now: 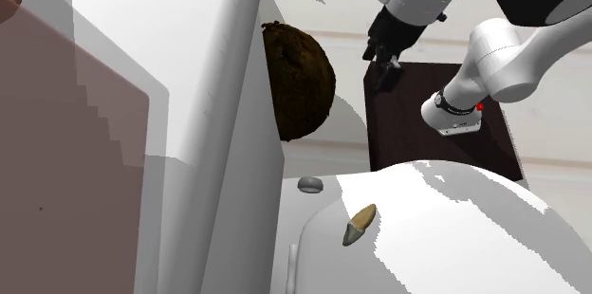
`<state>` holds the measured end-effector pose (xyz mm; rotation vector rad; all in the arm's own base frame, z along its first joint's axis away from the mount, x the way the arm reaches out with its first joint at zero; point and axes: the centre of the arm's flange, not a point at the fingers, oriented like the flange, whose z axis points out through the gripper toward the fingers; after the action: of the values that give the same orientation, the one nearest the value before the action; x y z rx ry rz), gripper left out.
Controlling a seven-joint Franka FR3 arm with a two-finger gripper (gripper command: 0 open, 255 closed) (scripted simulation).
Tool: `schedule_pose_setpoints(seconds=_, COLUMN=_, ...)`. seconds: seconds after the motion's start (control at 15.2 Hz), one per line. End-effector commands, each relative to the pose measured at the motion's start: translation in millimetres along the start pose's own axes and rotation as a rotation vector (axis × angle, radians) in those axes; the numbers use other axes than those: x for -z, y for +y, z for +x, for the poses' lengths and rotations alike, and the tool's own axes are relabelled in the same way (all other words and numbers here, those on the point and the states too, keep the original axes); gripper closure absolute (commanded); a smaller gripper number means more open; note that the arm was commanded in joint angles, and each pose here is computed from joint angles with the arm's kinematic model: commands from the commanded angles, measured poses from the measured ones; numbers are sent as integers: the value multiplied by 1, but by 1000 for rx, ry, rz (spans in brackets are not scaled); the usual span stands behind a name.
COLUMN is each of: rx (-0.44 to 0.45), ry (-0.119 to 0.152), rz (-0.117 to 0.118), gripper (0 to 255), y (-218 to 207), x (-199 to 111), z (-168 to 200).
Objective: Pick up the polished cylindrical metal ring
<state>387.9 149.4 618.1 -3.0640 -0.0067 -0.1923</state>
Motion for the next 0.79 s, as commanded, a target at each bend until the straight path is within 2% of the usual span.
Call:
schedule_pose_setpoints(seconds=0.0, rx=-15, ry=-5, rz=-1, gripper=0, y=-23, x=-2, z=10)
schedule_pose_setpoints(seconds=0.73, rx=-84, ry=-34, rz=-9, gripper=0, y=-150, x=-31, z=81)
